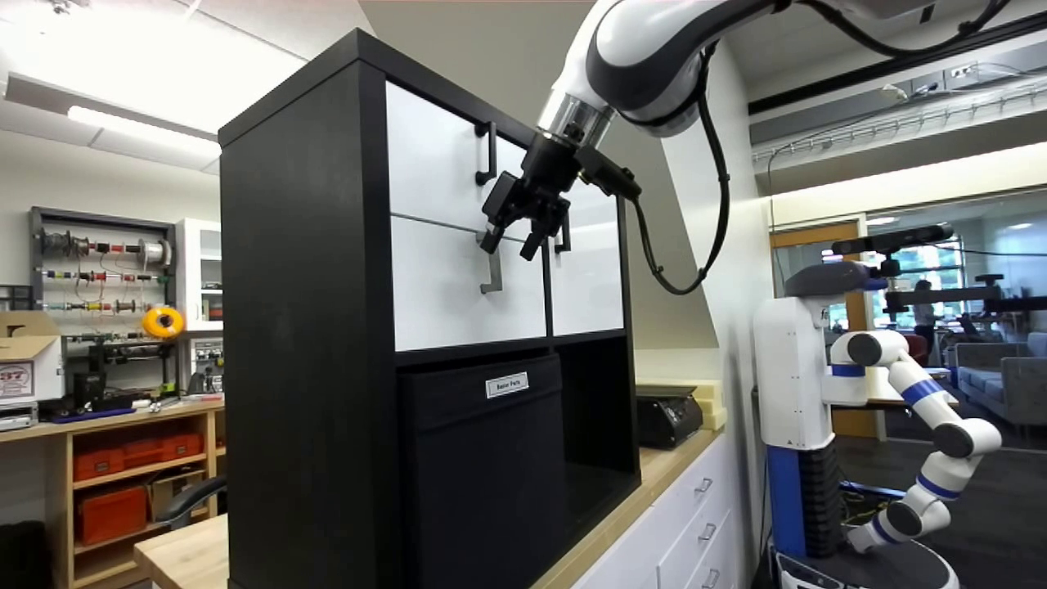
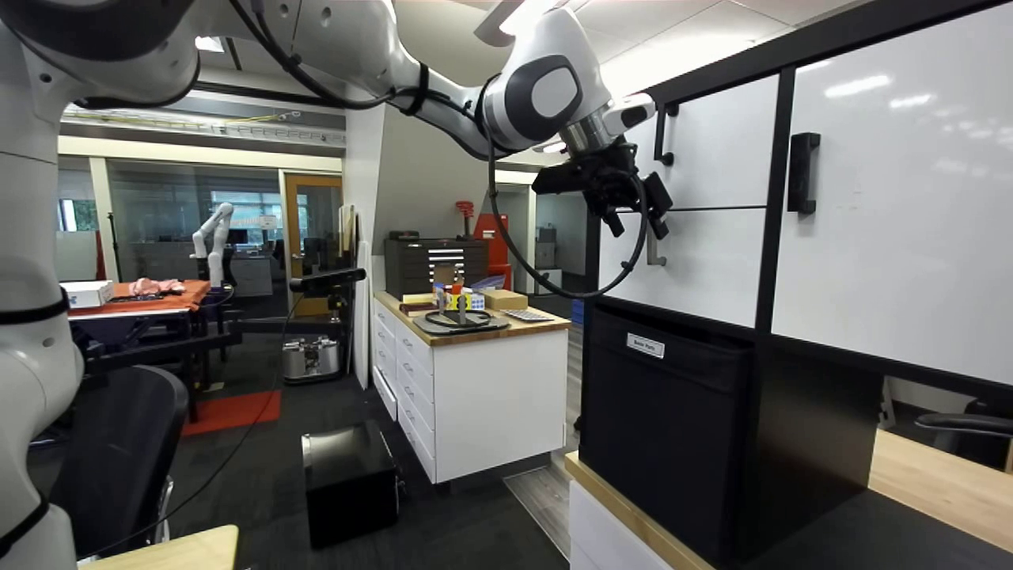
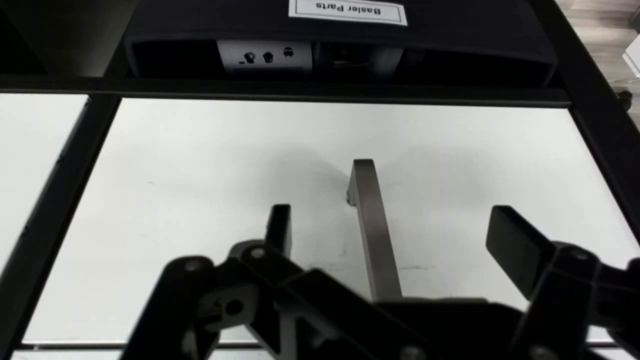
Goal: Pull out the drawer above the storage basket
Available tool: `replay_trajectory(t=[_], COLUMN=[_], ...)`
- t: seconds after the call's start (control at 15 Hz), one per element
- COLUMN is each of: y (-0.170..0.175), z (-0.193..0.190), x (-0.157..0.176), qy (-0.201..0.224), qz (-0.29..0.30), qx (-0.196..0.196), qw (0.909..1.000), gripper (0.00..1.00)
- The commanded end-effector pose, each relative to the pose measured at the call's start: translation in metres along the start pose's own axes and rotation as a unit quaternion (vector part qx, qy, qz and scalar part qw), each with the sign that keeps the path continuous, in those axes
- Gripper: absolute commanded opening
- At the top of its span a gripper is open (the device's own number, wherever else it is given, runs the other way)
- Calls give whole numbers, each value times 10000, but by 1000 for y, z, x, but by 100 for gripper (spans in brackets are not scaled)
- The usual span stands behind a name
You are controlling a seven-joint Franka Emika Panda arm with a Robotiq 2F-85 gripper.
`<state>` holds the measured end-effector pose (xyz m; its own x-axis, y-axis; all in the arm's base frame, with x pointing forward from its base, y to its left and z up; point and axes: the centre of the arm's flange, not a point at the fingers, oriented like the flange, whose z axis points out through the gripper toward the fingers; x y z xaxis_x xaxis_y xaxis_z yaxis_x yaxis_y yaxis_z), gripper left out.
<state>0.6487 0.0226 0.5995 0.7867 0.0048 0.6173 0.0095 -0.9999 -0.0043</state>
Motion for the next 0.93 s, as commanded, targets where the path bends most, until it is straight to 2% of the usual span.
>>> replay_trajectory(t=[0.0,0.07,0.13,0.2,0.87], y=[-5,-7,-8,-8,1], z=[5,7,8,9,5], x=[14,14,14,15,17], qy=[213,225,242,293,654], qz=[-166,-214,-244,-303,-589], qx=[33,28,25,4,-48], qw=[9996,9995,9994,9991,9961], gripper=[100,100,75,74,7])
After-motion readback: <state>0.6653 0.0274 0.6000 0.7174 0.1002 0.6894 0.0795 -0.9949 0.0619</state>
